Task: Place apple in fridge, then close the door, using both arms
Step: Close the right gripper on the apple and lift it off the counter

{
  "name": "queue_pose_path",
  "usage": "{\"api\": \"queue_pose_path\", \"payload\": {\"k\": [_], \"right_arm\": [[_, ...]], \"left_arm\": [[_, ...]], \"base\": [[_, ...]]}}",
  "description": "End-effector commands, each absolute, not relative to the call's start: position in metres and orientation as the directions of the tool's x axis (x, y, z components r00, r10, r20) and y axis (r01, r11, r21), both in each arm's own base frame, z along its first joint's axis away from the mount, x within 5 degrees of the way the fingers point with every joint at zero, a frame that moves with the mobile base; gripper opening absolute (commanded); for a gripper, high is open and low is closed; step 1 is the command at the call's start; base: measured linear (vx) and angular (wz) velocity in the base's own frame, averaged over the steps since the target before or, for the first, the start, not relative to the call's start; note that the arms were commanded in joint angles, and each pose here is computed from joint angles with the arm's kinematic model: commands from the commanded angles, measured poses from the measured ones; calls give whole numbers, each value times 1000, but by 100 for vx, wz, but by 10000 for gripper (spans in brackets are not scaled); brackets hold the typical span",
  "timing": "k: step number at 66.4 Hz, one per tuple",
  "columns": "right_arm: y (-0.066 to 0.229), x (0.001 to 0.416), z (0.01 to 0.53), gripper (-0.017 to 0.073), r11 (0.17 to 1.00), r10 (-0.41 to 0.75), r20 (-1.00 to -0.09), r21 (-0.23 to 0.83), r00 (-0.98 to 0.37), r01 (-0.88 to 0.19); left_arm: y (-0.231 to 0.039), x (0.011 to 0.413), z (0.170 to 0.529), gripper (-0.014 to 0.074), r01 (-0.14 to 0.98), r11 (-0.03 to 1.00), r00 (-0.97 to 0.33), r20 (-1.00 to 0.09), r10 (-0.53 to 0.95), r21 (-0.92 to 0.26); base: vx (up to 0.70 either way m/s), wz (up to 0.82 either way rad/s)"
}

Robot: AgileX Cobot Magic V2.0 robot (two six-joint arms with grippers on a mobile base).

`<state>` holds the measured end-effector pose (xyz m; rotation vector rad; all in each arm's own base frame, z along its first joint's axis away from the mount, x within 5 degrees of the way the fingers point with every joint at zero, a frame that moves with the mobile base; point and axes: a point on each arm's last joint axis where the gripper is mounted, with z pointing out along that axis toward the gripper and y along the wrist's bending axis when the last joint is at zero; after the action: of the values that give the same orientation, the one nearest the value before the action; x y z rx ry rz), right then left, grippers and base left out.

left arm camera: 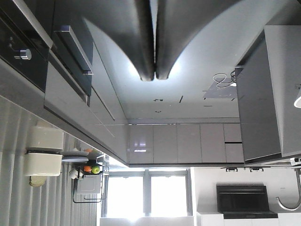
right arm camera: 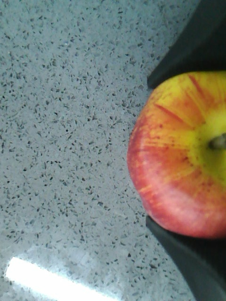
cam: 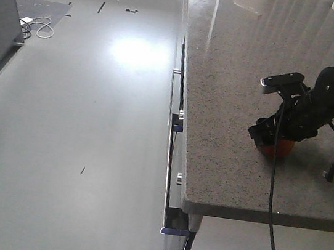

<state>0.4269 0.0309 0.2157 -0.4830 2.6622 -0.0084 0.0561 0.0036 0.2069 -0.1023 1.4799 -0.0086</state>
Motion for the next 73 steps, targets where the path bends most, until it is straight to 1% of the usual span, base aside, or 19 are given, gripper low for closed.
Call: {"api": "queue_pose_path", "payload": {"k": [1, 9, 16, 21, 28, 34, 41, 53, 73], "right_arm": [[30, 428, 250, 384, 941, -330, -512, -115, -793, -318], [29, 426, 259, 283, 943, -326, -526, -117, -786, -313], [30, 418, 273, 213, 947, -308, -532, -97, -789, -305], [32, 408, 286, 172, 951, -291, -531, -67, -796, -303], [36, 390, 308, 127, 961, -217, -549, 27, -808, -276], [41, 373, 320, 106, 958, -158, -587, 104, -794, -268], [43, 346, 325, 97, 951, -133, -609, 145, -782, -274], [44, 293, 327, 97, 935, -143, -632, 166, -762, -313], [42, 204, 325, 97, 923, -118, -658, 204, -744, -326]], "left_arm": [[3, 53, 220, -6, -45, 996, 199, -977, -73, -83], [3, 53, 220, -6, -45, 996, 199, -977, -73, -83], [3, 53, 220, -6, -45, 996, 199, -977, -73, -83], [3, 53, 220, -6, -45, 996, 199, -977, -73, -83], [3, 53, 220, -6, -45, 996, 199, -977, -73, -83], [3, 53, 220, -6, -45, 996, 199, -977, -73, -83], [3, 53, 220, -6, -45, 996, 199, -977, -73, -83], [3, 53, 220, -6, -45, 996, 199, -977, -73, -83], [3, 53, 220, -6, -45, 996, 199, -977, -73, -83]], "base": [[0, 0], [0, 0], [0, 0], [0, 0], [0, 0], [0, 0], [0, 0], [0, 0], [0, 0]]}}
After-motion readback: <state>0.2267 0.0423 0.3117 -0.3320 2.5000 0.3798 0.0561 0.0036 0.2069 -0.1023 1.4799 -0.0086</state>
